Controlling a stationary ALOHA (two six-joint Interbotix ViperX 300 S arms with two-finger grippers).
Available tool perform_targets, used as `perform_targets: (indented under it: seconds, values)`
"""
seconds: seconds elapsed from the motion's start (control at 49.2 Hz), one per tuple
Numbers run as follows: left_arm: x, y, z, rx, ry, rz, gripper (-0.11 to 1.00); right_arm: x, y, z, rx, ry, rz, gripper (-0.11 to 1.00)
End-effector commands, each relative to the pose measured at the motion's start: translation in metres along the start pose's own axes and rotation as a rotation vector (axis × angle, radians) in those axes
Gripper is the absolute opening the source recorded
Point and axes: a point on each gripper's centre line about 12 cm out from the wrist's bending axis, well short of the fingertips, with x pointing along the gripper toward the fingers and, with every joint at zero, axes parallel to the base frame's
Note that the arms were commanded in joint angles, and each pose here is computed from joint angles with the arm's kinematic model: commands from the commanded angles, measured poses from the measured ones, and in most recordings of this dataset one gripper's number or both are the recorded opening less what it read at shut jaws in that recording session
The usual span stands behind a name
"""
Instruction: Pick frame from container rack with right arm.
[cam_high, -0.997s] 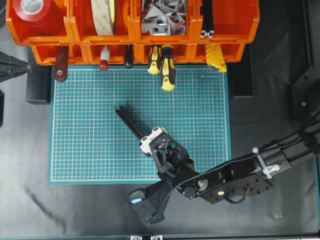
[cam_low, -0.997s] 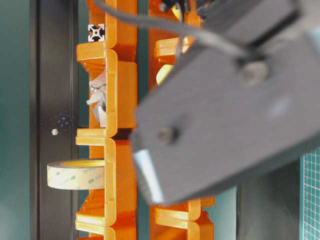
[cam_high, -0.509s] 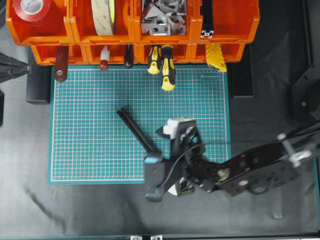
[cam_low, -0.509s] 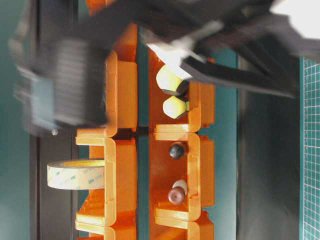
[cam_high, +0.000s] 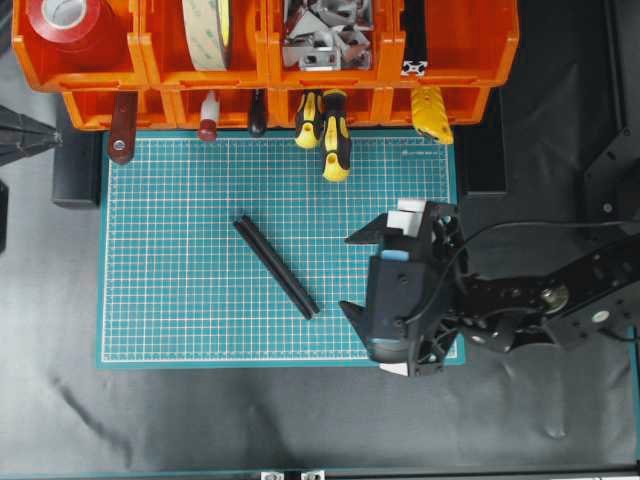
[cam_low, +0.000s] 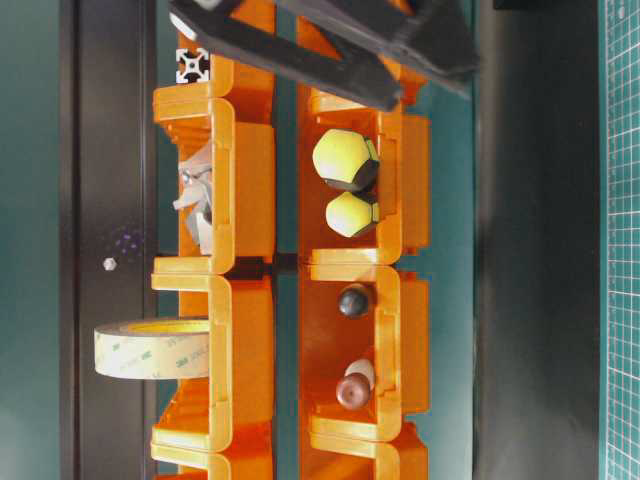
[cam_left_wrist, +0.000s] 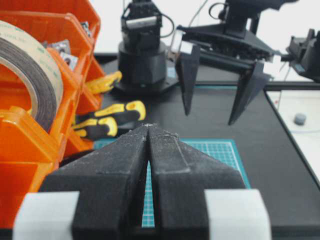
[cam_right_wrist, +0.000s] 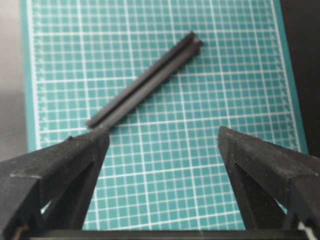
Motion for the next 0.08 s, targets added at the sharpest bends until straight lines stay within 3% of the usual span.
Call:
perform_targets:
  seconds: [0.0,0.061]
  values:
    - [0.0009,-0.0004,0.0048,-0.005,-0.012,-0.002,0.00,-0.0110,-0.0009,0.0084,0.015,-0.048,0.034,0.83]
    - [0.0009,-0.0007,0.0048,-0.003,-0.012,-0.003,0.00,-0.0110,-0.0003,0.0088,0.015,-0.052,0.039,0.83]
